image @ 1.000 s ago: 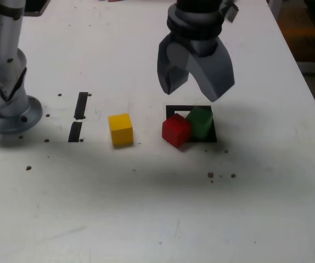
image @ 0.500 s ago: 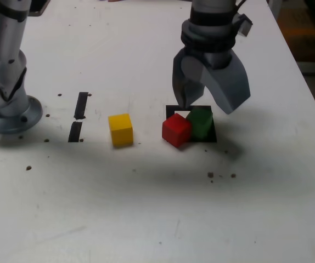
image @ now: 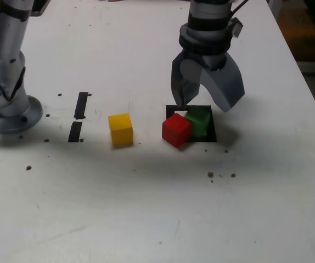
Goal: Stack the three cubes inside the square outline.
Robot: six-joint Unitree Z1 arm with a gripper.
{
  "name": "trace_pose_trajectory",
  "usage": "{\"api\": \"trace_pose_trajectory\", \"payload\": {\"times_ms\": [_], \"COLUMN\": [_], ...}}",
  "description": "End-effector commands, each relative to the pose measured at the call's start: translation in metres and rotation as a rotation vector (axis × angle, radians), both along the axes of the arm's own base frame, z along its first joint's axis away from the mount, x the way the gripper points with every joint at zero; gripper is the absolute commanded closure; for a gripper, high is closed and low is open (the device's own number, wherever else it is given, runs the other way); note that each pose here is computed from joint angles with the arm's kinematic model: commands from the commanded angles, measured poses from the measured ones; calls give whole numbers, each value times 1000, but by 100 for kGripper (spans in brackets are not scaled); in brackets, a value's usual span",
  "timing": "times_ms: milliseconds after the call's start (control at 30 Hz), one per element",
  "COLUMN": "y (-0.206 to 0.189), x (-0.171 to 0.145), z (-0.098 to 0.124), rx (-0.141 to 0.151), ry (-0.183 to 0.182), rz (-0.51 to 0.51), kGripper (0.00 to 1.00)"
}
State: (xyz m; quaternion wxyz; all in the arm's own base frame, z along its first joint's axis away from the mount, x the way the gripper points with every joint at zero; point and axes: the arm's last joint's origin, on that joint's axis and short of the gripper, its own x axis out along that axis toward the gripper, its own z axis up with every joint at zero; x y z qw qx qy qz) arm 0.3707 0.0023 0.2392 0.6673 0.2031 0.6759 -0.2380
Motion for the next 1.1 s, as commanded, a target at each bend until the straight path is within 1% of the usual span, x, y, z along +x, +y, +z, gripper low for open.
{"api": "trace_pose_trajectory", "payload": {"times_ms": [0, 100, 367, 633, 733, 800, 900, 1000, 1067], "y": [2, 2, 1, 0, 0, -1, -1, -3, -3], "x": [-2, -3, -9, -8, -5, -4, -3, -2, -1], "z": [6, 6, -5, -16, -21, -24, -30, -33, -33], "rx": [6, 7, -10, -34, -42, -48, -64, -91, -102], "ry": [-15, -15, 13, 15, 14, 12, -1, -26, -40], "rz": [6, 6, 6, 7, 8, 8, 8, 5, -1], "kGripper": [7, 7, 8, 9, 12, 16, 26, 44, 56]}}
